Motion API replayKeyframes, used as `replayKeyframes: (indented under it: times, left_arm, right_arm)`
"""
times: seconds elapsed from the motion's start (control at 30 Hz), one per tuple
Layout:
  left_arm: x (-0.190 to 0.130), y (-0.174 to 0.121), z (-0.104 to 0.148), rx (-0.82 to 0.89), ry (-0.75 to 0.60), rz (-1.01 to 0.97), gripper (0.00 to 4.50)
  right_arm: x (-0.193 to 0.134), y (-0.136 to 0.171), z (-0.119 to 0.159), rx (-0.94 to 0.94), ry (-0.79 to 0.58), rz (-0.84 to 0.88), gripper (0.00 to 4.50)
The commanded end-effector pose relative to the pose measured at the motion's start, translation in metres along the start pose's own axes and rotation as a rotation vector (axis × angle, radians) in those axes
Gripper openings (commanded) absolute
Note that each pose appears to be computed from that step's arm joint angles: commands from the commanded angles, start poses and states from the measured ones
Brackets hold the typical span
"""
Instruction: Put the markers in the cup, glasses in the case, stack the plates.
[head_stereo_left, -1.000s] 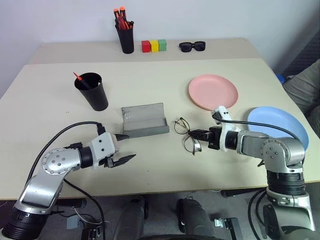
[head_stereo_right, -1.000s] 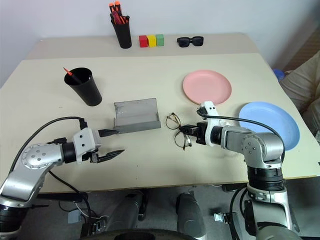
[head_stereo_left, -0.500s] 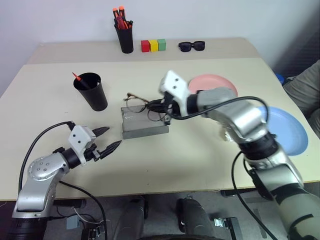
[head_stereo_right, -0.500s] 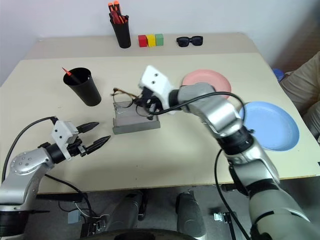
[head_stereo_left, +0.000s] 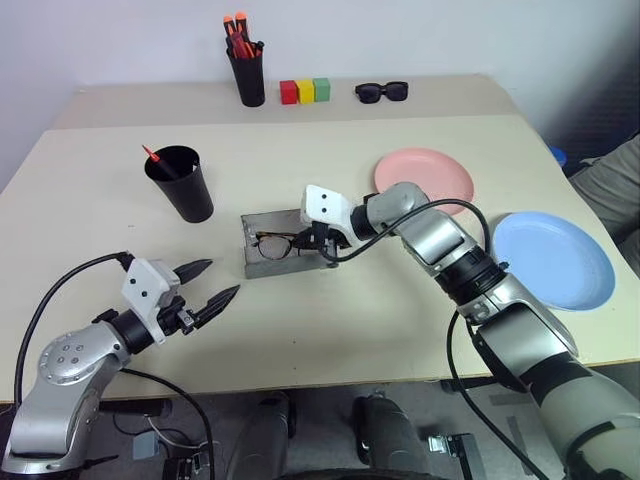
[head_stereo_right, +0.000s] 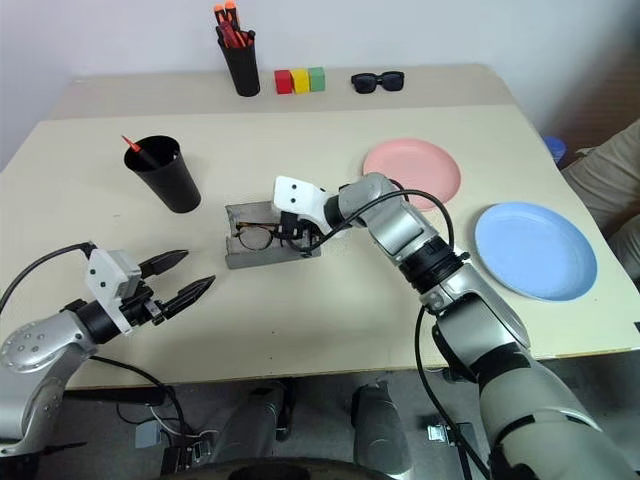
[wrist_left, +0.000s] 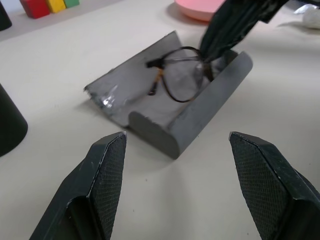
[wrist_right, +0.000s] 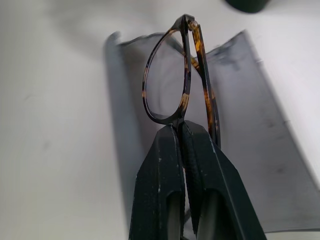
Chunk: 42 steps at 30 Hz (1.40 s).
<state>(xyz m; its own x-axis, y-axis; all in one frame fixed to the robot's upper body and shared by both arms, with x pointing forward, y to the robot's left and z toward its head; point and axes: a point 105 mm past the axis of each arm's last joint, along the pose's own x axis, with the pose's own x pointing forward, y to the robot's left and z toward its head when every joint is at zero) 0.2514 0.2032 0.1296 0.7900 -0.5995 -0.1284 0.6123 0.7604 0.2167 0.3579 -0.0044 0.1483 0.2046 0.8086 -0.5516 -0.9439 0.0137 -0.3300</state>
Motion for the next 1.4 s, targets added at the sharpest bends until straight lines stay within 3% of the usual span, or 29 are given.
replayKeyframes:
  times: [0.03, 0.13, 0.23, 0.4, 0.5, 0.63, 0.7, 0.83, 0.97, 1.2, 1.4]
  left_arm:
    - [-0.001, 0.003, 0.012, 0.03, -0.033, 0.01, 3.38]
    - [0.004, 0.005, 0.013, 0.033, -0.037, 0.004, 3.38]
    - [0.012, 0.011, 0.015, 0.022, -0.04, 0.021, 3.38]
    - [0.03, 0.022, 0.027, -0.023, -0.074, 0.074, 3.38]
    - [0.064, 0.034, 0.04, -0.168, -0.079, 0.083, 2.51]
    - [0.1, 0.05, 0.051, -0.171, -0.037, 0.147, 0.57]
    - [0.11, 0.053, 0.051, -0.185, -0.006, 0.157, 0.57]
    - [0.148, 0.05, 0.05, -0.369, 0.132, 0.075, 0.57]
    - [0.162, 0.059, 0.045, -0.387, 0.255, 0.098, 0.57]
    - [0.168, 0.058, 0.03, -0.395, 0.424, 0.064, 0.57]
    - [0.161, 0.051, 0.032, -0.361, 0.4, -0.015, 0.57]
  right_arm:
    - [-0.001, -0.002, 0.012, -0.037, -0.028, -0.002, 0.03]
    - [0.0, -0.004, 0.015, -0.038, -0.041, -0.018, 0.87]
    - [-0.004, -0.015, 0.025, -0.045, -0.088, -0.102, 2.3]
    - [-0.018, -0.021, 0.038, -0.051, -0.158, -0.176, 2.3]
    - [-0.037, -0.01, 0.037, -0.063, -0.208, -0.214, 2.37]
    - [-0.056, 0.004, 0.022, -0.035, -0.206, -0.283, 2.37]
    - [-0.061, 0.009, 0.018, -0.031, -0.201, -0.308, 2.37]
    - [-0.085, 0.027, 0.002, -0.008, -0.198, -0.383, 2.37]
    - [-0.1, 0.046, -0.011, 0.017, -0.168, -0.416, 2.37]
    - [-0.115, 0.057, -0.025, 0.054, -0.128, -0.457, 2.37]
    - [-0.122, 0.049, -0.039, 0.074, -0.089, -0.496, 2.37]
